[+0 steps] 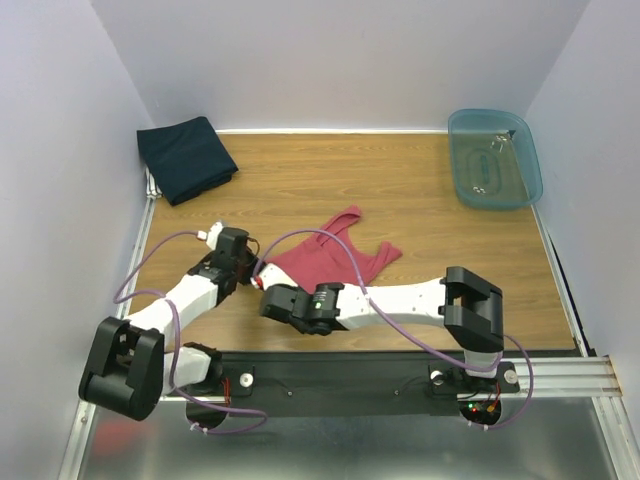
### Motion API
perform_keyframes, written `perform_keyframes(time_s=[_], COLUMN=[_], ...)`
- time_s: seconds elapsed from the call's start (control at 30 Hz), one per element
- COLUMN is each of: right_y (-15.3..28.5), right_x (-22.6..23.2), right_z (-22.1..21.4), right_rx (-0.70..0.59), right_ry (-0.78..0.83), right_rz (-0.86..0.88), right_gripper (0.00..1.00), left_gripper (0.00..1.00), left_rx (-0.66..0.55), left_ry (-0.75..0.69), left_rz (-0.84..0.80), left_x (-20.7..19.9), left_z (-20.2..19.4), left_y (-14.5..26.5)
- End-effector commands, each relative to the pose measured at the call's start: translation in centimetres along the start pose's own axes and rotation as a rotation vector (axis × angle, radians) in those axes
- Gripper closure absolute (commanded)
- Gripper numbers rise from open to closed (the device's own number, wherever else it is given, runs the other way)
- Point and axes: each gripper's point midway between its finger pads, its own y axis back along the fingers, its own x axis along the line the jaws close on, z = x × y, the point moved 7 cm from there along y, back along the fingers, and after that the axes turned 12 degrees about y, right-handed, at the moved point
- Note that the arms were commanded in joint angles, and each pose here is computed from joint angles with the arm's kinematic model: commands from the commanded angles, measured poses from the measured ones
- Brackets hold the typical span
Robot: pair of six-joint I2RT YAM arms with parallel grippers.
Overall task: Fold and stack the tank tops
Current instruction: Fold the tank top
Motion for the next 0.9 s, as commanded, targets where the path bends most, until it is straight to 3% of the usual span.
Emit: perform_keyframes(time_s=[0.0, 0.2, 0.4, 0.6, 0.87], right_y=[1.5, 2.9, 5.0, 5.2, 5.0], right_x=[2.6, 4.5, 1.6, -2.1, -6.7], right_z=[5.2, 11.1, 14.3, 12.8, 8.6], right_rx=[-0.105, -0.215, -0.299, -0.293, -0.308], right_ry=[-0.022, -0.061, -0.168, -0.279, -0.455], right_rz=[0.219, 0.388, 0.456, 0.479, 0.494], right_gripper=[0.97, 0.97, 0.97, 0.97, 0.97], left_gripper=[1.00, 1.00, 1.00, 1.00, 1.00], left_rx=[-0.111, -0.207, -0.195, -0.112, -0.021], left_ry=[-0.055, -0.038, -0.073, -0.108, -0.177], left_rz=[0.011, -0.010, -0.151, -0.256, -0.284], left_x=[-0.9, -1.9, -6.6, -10.3, -15.0], left_z=[3.6, 8.3, 10.2, 10.2, 6.1], left_y=[1.4, 3.7, 5.7, 5.2, 2.6])
